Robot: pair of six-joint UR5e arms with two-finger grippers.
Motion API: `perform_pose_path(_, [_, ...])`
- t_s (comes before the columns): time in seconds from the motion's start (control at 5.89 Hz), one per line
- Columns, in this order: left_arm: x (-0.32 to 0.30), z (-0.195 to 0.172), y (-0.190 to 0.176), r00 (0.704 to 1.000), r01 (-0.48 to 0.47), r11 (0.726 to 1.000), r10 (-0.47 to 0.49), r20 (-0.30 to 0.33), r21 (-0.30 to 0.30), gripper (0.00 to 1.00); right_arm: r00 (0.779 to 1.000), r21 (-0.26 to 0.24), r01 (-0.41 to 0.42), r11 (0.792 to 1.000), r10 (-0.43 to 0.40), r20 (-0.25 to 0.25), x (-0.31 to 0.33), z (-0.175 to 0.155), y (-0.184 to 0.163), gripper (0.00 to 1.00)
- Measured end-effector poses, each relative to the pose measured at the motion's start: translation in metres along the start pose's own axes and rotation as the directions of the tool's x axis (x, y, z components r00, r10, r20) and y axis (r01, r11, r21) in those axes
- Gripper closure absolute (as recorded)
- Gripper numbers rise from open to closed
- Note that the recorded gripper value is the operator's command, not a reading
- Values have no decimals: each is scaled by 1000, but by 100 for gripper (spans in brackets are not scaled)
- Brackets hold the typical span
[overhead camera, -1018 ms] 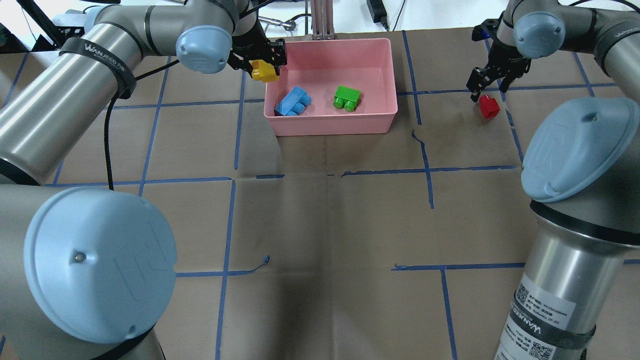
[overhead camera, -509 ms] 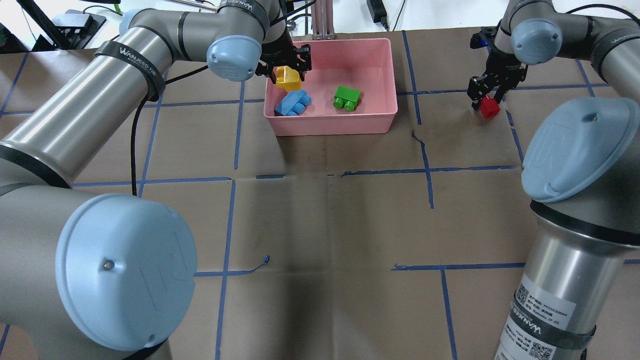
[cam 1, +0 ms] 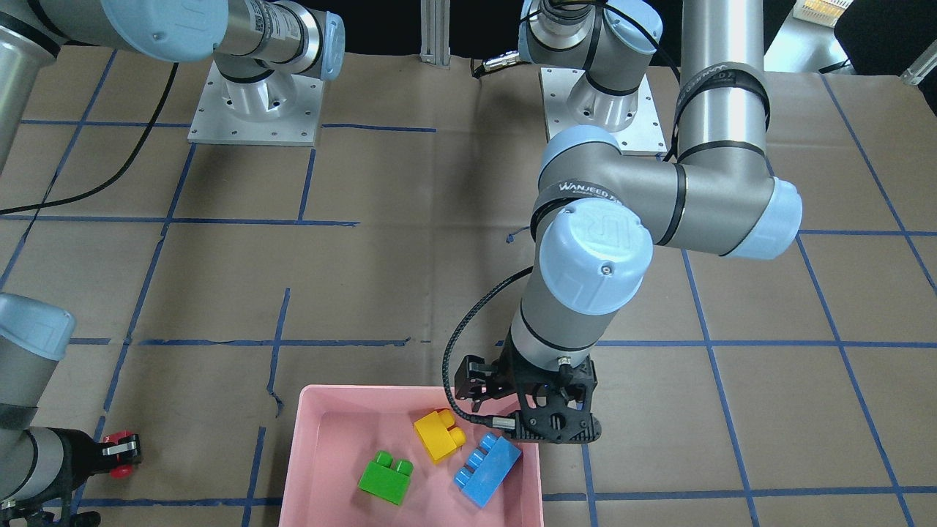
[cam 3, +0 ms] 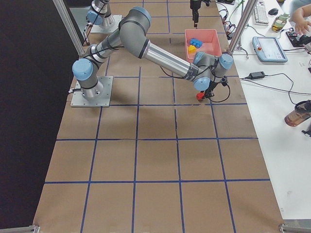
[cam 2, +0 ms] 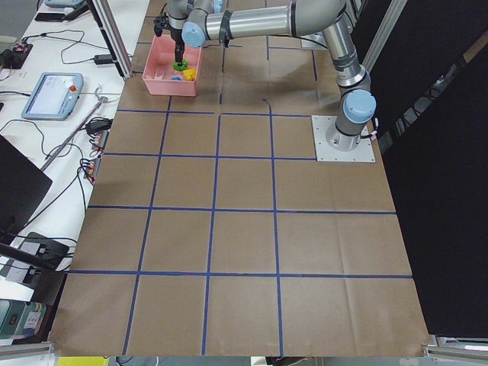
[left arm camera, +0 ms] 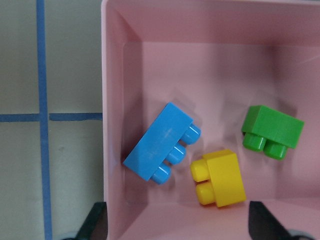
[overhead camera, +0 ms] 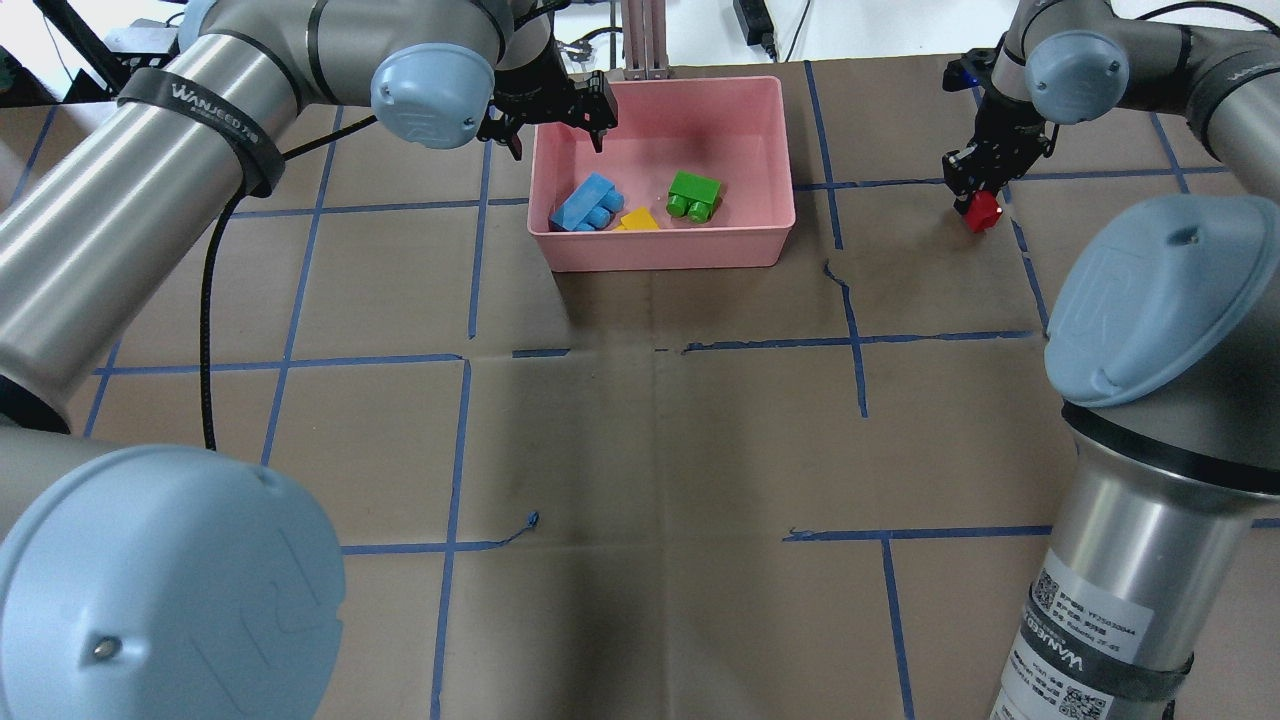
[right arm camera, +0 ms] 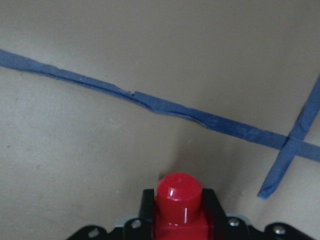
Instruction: Put all blocks into box
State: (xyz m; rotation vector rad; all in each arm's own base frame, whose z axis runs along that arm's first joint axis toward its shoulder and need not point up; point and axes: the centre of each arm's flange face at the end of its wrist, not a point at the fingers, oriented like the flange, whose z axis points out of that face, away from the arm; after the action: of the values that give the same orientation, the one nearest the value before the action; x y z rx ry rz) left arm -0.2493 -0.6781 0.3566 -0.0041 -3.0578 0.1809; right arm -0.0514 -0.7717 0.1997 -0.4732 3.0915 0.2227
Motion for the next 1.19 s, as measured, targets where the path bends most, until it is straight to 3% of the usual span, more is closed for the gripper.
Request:
perform_pose_path(0.51, [-43,-87,89,1000,-8,997,11,27,-80,1,997,73,-67,995,70,-29,-39,-99,0,80])
perform_pose_path(0.85, [-57,-154,139,997,5,991,5,77,-130,1,982,90,-185,979,188,-24,-152,-163,-15,81])
perform_pose_path(1.19, [-67,-179,150,996,22,994,-13,84,-104,1,944,110,-329,938,328,33,-277,-167,-36,80])
